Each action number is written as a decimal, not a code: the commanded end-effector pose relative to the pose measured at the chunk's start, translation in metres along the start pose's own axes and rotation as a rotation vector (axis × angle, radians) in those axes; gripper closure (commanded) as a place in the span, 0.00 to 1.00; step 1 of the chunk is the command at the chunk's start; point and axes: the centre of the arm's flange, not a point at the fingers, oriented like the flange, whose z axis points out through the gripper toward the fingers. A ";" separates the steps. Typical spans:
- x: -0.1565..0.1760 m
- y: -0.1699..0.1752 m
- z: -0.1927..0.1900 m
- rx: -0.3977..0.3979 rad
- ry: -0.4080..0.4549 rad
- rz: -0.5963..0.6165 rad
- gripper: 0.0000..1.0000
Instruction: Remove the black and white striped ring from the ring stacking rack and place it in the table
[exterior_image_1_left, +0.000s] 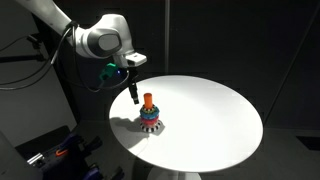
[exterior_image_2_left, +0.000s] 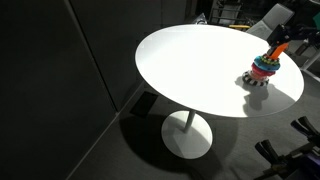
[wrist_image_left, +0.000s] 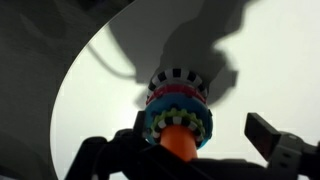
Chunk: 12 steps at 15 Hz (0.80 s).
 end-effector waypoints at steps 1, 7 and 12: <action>0.014 -0.002 0.014 -0.005 0.027 0.033 0.00; 0.023 0.008 0.033 -0.033 0.033 0.056 0.00; 0.028 0.008 0.044 -0.032 0.053 0.067 0.00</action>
